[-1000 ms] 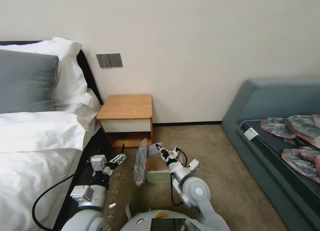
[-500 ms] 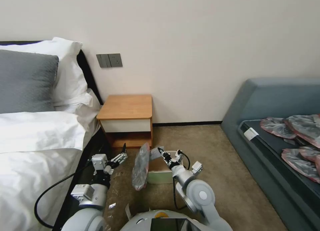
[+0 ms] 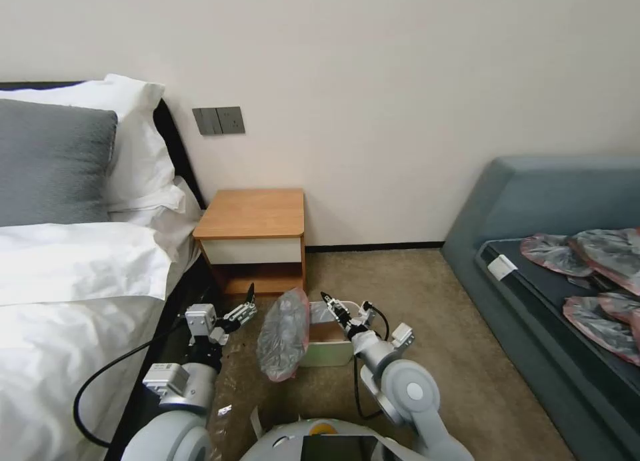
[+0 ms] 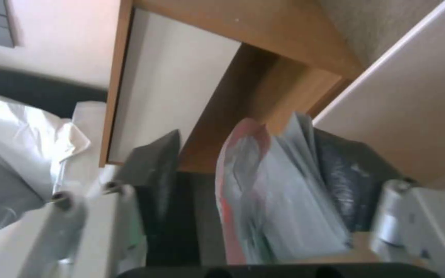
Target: Pick up the garbage bag from the table and place it over the trash can.
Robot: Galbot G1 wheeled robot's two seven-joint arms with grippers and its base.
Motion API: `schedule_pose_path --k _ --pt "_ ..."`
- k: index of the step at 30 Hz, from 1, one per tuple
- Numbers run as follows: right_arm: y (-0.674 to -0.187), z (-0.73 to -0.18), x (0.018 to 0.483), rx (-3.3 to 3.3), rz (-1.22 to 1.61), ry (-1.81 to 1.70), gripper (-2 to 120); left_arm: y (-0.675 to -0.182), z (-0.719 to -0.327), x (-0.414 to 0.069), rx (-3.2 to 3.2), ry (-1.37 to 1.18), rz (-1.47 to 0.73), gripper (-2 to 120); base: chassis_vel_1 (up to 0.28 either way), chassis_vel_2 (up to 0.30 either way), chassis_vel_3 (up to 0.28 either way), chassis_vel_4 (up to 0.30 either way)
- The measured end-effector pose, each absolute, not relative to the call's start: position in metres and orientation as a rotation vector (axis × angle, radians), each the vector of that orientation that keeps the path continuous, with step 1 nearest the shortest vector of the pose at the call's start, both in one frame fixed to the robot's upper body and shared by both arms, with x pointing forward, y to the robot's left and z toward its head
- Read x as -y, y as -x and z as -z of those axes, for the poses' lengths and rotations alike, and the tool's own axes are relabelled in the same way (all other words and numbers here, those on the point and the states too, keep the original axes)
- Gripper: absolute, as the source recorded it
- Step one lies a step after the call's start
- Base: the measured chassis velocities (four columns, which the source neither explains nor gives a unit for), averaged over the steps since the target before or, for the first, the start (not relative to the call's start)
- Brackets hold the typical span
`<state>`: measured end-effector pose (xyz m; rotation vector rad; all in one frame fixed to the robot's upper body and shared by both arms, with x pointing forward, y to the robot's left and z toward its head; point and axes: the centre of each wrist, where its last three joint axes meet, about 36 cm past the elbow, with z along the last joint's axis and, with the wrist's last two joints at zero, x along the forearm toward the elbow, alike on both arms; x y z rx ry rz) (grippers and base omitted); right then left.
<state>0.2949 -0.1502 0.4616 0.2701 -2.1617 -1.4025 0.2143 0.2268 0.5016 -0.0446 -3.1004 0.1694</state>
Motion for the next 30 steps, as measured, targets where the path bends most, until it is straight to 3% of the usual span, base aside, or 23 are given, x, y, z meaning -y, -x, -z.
schedule_pose_path --k 9,30 --pt "-0.282 -0.480 0.162 2.203 1.407 -0.250 99 -0.216 -0.503 -0.227 3.098 0.065 -0.177 100 0.000 0.000 0.000 0.000" --pt "-0.276 -0.492 0.171 2.268 1.411 -0.202 100 -0.221 -0.505 -0.218 3.040 0.206 -0.165 98 0.000 0.000 0.000 0.000"
